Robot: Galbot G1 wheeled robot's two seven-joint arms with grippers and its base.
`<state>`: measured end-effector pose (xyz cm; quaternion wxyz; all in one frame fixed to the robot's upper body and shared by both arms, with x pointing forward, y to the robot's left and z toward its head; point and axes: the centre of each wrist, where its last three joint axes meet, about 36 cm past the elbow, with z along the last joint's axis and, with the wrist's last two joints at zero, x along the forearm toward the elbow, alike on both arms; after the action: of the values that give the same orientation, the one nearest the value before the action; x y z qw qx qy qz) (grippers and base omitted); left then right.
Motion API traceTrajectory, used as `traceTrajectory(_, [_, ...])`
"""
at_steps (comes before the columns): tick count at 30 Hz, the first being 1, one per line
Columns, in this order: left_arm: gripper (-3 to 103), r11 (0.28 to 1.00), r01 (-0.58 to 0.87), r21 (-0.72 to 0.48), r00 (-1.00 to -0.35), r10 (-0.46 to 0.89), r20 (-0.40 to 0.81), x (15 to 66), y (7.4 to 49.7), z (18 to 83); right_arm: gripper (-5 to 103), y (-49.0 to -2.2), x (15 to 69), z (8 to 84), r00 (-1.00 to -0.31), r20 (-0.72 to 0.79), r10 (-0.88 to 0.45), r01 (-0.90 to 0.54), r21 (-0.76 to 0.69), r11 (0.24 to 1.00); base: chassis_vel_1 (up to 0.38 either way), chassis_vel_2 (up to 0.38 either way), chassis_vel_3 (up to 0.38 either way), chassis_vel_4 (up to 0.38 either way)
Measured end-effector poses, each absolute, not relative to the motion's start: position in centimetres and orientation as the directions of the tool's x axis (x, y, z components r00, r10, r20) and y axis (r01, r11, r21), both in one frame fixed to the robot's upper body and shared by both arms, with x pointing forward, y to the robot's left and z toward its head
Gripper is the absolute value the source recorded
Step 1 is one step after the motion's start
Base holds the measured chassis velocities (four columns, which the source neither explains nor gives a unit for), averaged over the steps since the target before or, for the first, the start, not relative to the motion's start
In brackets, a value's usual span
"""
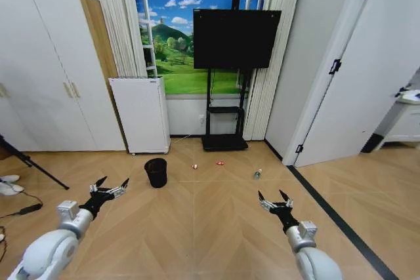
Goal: Pick up the trash bin and place the garbage on the floor into it.
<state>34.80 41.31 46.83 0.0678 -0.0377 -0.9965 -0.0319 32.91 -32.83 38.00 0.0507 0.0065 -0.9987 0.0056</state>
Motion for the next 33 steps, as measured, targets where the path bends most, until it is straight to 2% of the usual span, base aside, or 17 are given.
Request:
traceTrajectory(19, [100,0.996,0.087,0.015,-0.99,0.085,0.113,33.7,39.9,47.0,100,-32.2,32.0,40.0,-0.996,0.087,0.017,0.021,0.039,0.999,0.0,0.0,0.0,0.0])
traceTrajectory(33, [100,0.995,0.096,0.017,-0.99,0.093,0.107,33.9,39.7,47.3,100,-32.1,31.8,40.2,-0.995,0.097,0.014,0.015,0.014,1.0,0.0,0.0,0.0,0.0])
